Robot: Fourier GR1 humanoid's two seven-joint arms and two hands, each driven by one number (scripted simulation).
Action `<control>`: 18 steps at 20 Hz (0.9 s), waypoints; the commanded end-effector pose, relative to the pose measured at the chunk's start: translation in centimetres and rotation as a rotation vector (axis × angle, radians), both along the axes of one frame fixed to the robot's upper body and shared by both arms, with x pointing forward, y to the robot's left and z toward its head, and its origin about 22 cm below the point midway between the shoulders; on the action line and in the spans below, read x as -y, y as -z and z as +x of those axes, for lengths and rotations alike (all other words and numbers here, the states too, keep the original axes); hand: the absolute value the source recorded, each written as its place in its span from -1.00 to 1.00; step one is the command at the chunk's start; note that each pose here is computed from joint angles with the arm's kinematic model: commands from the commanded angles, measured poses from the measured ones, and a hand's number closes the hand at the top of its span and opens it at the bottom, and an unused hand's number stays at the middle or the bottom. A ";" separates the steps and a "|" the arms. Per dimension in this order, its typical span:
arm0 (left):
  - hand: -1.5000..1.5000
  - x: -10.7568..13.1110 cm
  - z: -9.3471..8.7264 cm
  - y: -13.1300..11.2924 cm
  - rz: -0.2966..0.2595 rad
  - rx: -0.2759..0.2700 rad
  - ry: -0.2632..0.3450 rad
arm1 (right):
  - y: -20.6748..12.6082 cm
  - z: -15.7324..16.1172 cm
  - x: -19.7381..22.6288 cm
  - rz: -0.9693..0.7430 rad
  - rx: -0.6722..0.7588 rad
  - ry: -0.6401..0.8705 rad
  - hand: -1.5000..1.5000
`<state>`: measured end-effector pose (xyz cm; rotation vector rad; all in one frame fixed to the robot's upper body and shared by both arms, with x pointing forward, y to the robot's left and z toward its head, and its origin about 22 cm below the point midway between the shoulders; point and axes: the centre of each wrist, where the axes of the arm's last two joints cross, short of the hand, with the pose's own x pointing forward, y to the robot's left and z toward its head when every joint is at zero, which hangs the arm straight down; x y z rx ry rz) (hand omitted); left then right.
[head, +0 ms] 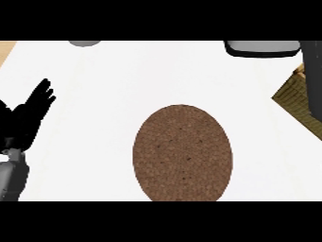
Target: Pick the lemon from the placemat and place it in the basket
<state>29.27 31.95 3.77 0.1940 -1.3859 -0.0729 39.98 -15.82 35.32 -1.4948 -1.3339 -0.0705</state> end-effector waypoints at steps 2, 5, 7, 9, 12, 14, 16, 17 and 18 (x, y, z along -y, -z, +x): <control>0.00 -0.7 0.3 -0.8 0.014 -0.015 -0.002 | 0.7 0.0 3.8 0.038 -0.064 0.121 1.00; 0.00 0.1 -0.3 -0.1 0.005 0.002 -0.018 | 2.7 -0.2 7.3 0.061 -0.066 0.117 1.00; 0.00 0.5 0.1 0.1 -0.008 -0.003 0.000 | 1.1 -1.6 9.0 0.040 -0.065 0.103 1.00; 0.00 -0.4 -0.9 0.5 -0.009 -0.023 -0.015 | 6.4 -1.8 9.8 0.018 -0.089 0.113 1.00; 0.00 1.3 -0.1 -0.1 -0.008 -0.002 0.018 | 5.5 -1.8 10.6 0.062 -0.056 0.127 1.00; 0.00 1.1 -0.6 -0.9 -0.008 0.009 0.015 | 6.0 -1.8 13.7 0.063 -0.038 0.121 1.00; 0.00 1.0 0.4 0.2 -0.009 -0.014 0.005 | 8.7 -1.7 13.3 0.075 -0.031 0.123 1.00; 0.00 1.3 -1.8 -0.4 -0.002 -0.010 -0.007 | 6.2 -2.0 15.5 0.088 -0.033 0.122 1.00; 0.00 -0.6 -0.2 -2.0 0.010 0.013 -0.010 | 7.4 -0.8 15.2 0.086 -0.042 0.118 1.00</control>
